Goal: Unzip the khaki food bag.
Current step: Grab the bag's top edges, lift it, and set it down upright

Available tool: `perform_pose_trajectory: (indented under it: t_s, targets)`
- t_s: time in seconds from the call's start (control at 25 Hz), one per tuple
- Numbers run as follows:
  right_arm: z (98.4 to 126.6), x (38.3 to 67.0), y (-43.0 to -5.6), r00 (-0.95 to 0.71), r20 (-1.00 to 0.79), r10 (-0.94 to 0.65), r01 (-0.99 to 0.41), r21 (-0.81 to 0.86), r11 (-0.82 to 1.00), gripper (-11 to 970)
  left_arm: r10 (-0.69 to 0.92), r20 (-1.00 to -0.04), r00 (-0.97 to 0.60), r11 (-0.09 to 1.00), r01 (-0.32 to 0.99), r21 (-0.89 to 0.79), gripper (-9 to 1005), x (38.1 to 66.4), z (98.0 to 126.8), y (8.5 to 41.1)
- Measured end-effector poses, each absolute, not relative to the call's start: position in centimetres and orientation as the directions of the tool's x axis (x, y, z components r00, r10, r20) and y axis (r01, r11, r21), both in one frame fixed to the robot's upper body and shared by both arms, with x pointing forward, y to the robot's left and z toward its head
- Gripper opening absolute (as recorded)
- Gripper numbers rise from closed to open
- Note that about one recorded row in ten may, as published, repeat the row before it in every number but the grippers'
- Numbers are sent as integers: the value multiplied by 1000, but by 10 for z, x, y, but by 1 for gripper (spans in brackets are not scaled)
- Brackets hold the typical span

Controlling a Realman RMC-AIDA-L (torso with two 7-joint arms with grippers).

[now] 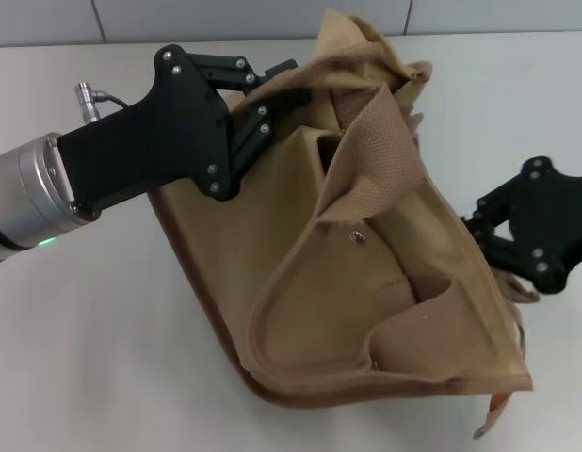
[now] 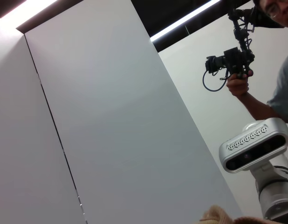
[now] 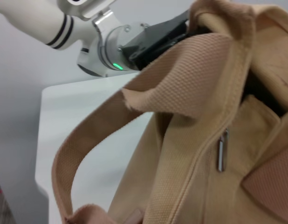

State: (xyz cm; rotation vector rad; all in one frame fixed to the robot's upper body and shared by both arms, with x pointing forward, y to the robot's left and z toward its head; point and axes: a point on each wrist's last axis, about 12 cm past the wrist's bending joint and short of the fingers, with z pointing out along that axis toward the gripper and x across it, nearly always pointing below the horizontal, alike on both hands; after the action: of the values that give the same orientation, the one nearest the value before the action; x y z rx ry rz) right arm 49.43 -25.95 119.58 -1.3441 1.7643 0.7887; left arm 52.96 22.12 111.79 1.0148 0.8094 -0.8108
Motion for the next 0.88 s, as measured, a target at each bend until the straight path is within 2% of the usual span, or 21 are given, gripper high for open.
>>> perform_pose_trajectory:
  t_s: [0.32,0.48,0.88]
  targets:
    - [1198,507,-260,-150,-915,-375,-963,49,267,22,-196,-865,462,299,868,396,60,528,1118,220]
    - [1196,518,-252,-132,-922,-364,-966,36,258,89,-195,-865,461,294,869,397,61,528,1117,220]
    - [1195,521,-239,-118,-918,-378,-980,45,195,278,-197,-866,459,292,871,396,61,528,1117,219]
